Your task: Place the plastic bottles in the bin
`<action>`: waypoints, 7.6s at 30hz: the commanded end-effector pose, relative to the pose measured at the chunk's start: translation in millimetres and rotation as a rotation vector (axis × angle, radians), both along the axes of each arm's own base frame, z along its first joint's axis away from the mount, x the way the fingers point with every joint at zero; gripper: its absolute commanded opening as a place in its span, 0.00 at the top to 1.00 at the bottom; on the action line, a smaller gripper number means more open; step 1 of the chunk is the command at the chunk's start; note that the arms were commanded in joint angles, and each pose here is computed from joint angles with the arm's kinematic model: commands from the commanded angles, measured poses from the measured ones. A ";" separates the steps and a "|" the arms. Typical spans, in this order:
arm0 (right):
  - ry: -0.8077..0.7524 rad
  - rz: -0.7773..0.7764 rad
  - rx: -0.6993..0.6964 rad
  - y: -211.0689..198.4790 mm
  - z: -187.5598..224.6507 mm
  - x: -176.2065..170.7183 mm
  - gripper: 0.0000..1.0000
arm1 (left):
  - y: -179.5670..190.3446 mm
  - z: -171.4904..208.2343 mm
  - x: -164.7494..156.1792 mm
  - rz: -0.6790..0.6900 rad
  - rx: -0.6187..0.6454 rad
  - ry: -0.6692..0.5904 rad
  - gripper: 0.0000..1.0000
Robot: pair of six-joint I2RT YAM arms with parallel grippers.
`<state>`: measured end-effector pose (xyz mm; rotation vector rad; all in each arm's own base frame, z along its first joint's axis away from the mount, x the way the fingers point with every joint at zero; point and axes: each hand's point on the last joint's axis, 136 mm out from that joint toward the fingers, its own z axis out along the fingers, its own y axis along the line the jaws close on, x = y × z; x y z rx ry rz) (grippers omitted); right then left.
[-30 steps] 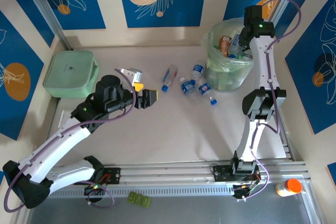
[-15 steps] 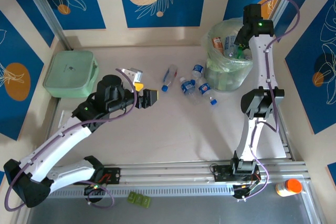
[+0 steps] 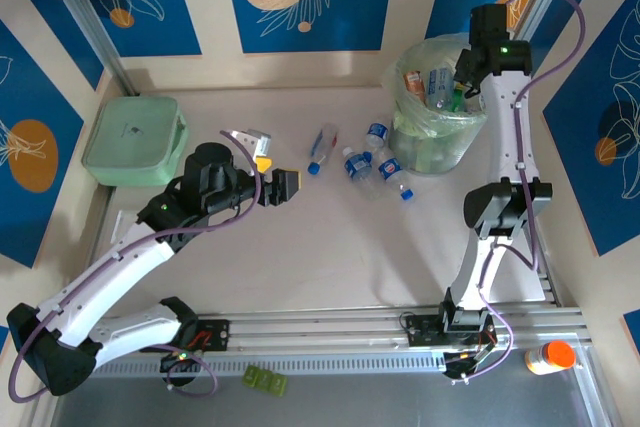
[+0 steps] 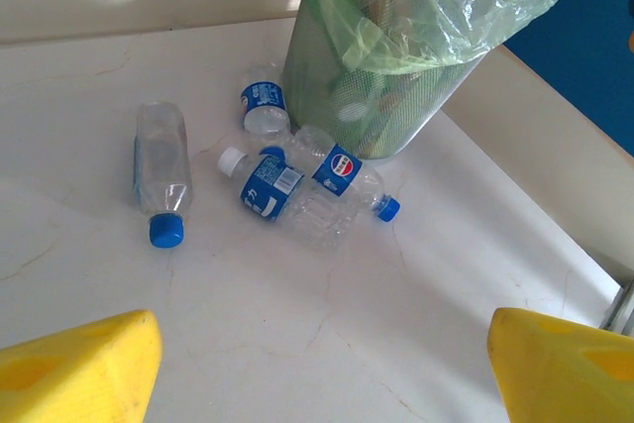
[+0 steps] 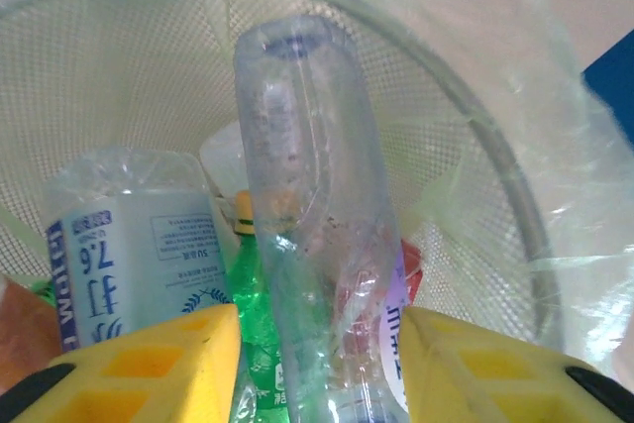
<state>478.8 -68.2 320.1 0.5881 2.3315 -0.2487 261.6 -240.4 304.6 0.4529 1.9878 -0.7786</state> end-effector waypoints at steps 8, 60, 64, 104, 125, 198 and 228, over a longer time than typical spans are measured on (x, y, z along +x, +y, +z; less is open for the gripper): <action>0.110 -0.002 0.050 -10.4 -46.0 5.6 0.59 | 1.4 6.7 -0.6 0.003 0.007 -0.042 0.15; -0.248 0.855 0.499 193.9 -24.4 -296.0 0.28 | -65.4 -173.6 219.3 0.132 0.516 0.312 0.01; -0.258 0.846 0.573 195.1 -24.2 -299.1 0.28 | -75.7 -196.7 230.6 0.085 0.503 0.369 0.00; -0.202 0.690 0.641 186.5 -19.1 -289.1 0.28 | -63.8 -95.7 202.7 0.085 0.328 0.242 0.45; -0.453 0.963 0.985 257.6 82.9 -288.4 0.20 | -93.4 77.6 -7.4 -0.470 -0.465 0.296 0.46; -0.634 0.712 0.540 197.5 148.2 -215.3 0.56 | -27.4 69.4 -47.0 -0.243 -0.028 -0.090 0.08; -0.450 0.273 0.038 75.5 128.3 8.3 0.61 | -31.1 4.1 -14.2 -0.129 0.055 -0.022 0.10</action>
